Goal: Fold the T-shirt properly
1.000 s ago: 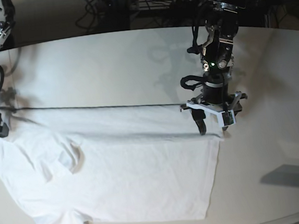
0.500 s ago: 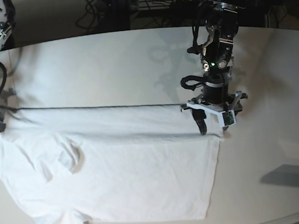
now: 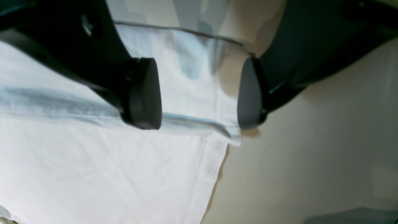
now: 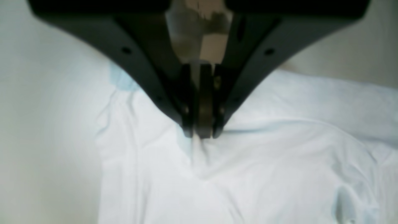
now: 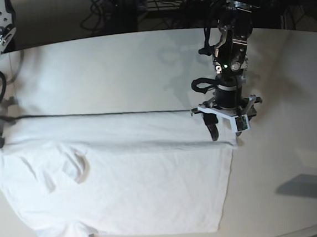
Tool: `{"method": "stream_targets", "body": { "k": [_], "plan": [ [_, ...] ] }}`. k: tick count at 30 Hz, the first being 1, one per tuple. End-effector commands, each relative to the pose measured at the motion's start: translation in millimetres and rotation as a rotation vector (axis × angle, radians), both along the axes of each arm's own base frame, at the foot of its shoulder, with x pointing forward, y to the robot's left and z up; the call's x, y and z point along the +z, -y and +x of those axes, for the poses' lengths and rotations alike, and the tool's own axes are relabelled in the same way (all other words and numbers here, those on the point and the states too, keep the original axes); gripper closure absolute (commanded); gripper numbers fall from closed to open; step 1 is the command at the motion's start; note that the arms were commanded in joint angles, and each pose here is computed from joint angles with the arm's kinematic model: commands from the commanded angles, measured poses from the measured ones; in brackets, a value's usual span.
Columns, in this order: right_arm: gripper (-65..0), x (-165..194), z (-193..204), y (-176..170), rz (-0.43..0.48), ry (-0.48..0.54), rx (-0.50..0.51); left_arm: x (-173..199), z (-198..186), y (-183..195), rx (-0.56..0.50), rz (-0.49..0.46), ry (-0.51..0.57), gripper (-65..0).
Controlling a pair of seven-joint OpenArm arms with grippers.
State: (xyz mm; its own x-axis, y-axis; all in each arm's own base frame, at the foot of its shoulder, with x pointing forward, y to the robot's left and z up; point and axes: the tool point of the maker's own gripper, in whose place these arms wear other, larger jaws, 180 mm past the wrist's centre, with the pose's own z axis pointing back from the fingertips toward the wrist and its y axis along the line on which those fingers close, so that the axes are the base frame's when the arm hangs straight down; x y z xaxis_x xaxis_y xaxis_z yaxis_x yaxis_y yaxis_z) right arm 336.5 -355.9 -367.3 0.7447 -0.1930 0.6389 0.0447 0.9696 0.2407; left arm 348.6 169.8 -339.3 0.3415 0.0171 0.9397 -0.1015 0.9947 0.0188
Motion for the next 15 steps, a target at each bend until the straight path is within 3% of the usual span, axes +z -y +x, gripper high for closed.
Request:
{"method": "stream_targets", "body": {
  "k": [1, 5, 11, 15],
  "plan": [
    [-0.3, 24, 14, 12, -0.028, 0.074, -0.011, 16, 7, -3, 0.003, 0.015, 0.058, -38.0],
    [-0.4, 25, 16, 11, -0.025, 0.096, -0.015, 17, 7, -4, 0.002, 0.02, 0.06, -38.0],
    [-0.6, -2, 16, -8, 0.014, 0.013, 0.042, 17, 7, -4, 0.002, 0.02, 0.06, -38.0],
    [-8.0, -6, 18, -11, 0.033, 0.02, 0.035, 18, 7, -4, 0.002, 0.02, 0.061, -38.0]
  ]
}}
